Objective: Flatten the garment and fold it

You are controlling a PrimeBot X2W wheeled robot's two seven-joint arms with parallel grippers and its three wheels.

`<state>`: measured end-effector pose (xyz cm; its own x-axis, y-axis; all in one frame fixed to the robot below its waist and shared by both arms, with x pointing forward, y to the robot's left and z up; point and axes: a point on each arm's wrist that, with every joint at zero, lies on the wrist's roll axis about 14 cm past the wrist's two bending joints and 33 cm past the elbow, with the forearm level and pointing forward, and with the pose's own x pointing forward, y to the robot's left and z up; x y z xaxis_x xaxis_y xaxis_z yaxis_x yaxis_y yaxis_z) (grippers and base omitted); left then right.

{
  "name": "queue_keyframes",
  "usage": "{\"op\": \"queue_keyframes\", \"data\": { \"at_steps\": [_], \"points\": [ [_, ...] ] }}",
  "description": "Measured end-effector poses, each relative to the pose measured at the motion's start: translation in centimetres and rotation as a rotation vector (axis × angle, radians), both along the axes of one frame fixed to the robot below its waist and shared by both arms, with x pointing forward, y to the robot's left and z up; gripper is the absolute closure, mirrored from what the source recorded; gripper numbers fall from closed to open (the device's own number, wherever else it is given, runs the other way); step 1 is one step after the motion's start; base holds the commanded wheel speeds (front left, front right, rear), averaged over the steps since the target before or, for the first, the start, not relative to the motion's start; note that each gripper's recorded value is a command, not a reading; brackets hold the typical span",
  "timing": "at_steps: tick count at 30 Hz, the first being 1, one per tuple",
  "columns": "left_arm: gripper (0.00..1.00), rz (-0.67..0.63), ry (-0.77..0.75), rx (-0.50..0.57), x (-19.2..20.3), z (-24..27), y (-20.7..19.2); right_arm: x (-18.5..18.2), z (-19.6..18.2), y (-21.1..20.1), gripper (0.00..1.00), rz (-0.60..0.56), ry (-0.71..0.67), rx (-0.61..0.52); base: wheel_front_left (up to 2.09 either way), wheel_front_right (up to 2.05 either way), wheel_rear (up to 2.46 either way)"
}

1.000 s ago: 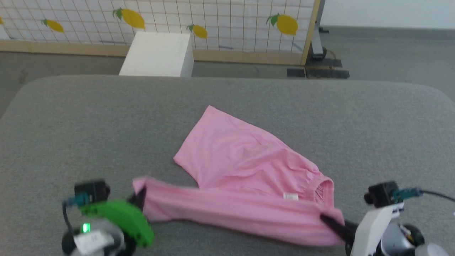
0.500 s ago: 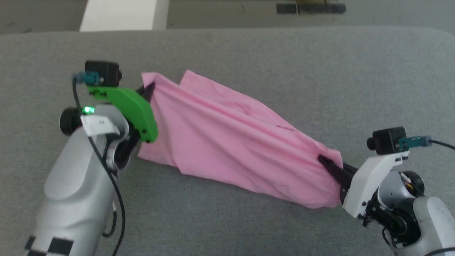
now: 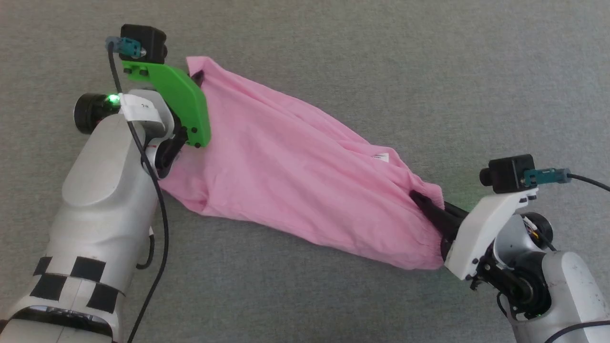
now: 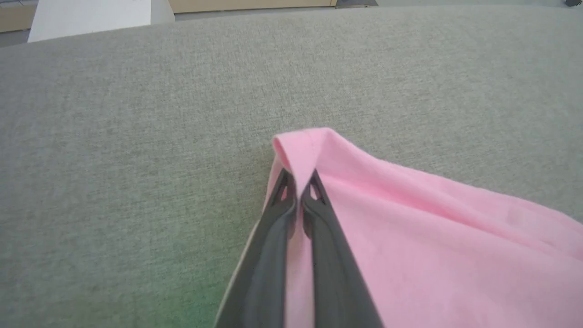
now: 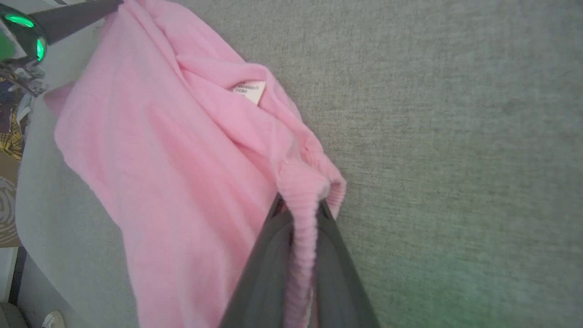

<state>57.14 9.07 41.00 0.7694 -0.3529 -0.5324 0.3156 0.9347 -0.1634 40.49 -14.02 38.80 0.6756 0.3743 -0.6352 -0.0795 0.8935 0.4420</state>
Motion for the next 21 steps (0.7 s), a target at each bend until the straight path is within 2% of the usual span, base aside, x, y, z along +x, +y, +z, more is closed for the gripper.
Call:
{"op": "queue_keyframes", "data": {
  "at_steps": [1, 2, 3, 4, 13, 17, 18, 21],
  "points": [
    [1.0, 0.002, 0.021, 0.006, 0.0, -0.8, 0.0, 0.0, -0.1, 0.0, 1.0, -0.004, 0.001, 0.003, 0.0, 0.0, 0.0],
    [0.97, 0.006, 0.044, 0.012, -0.1, -1.6, 0.0, 0.0, -0.1, 0.0, 0.8, -0.007, 0.003, 0.006, 0.0, 0.0, 0.0],
    [0.59, 0.011, 0.051, 0.012, 0.0, -1.9, 0.0, 0.1, -0.1, 0.0, 0.35, -0.009, 0.001, 0.008, 0.0, 0.0, 0.0],
    [0.0, 0.015, 0.048, 0.012, 0.3, -2.0, -0.1, 0.1, -0.1, 0.0, 0.0, -0.014, 0.0, 0.015, 0.0, 0.0, 0.0],
    [0.0, 0.089, 0.006, -0.006, 0.8, -0.7, 0.9, 0.9, 2.1, -0.4, 0.0, -0.063, -0.1, 0.039, 0.0, 0.0, 0.0],
    [0.0, 0.135, -0.133, -0.036, 1.5, 3.1, 2.2, 0.9, 4.0, -2.0, 0.0, -0.12, -0.19, -0.01, 0.0, 0.0, 0.0],
    [0.0, 0.158, -0.2, -0.082, 1.8, 4.9, 2.6, 0.7, 4.4, -2.3, 0.0, -0.131, -0.21, -0.031, 0.0, 0.0, 0.0],
    [0.0, 0.153, -0.383, -0.105, 1.4, 8.9, 3.6, -0.1, 5.3, -2.8, 0.0, -0.138, -0.242, -0.095, 0.0, 0.0, 0.0]
  ]
}}
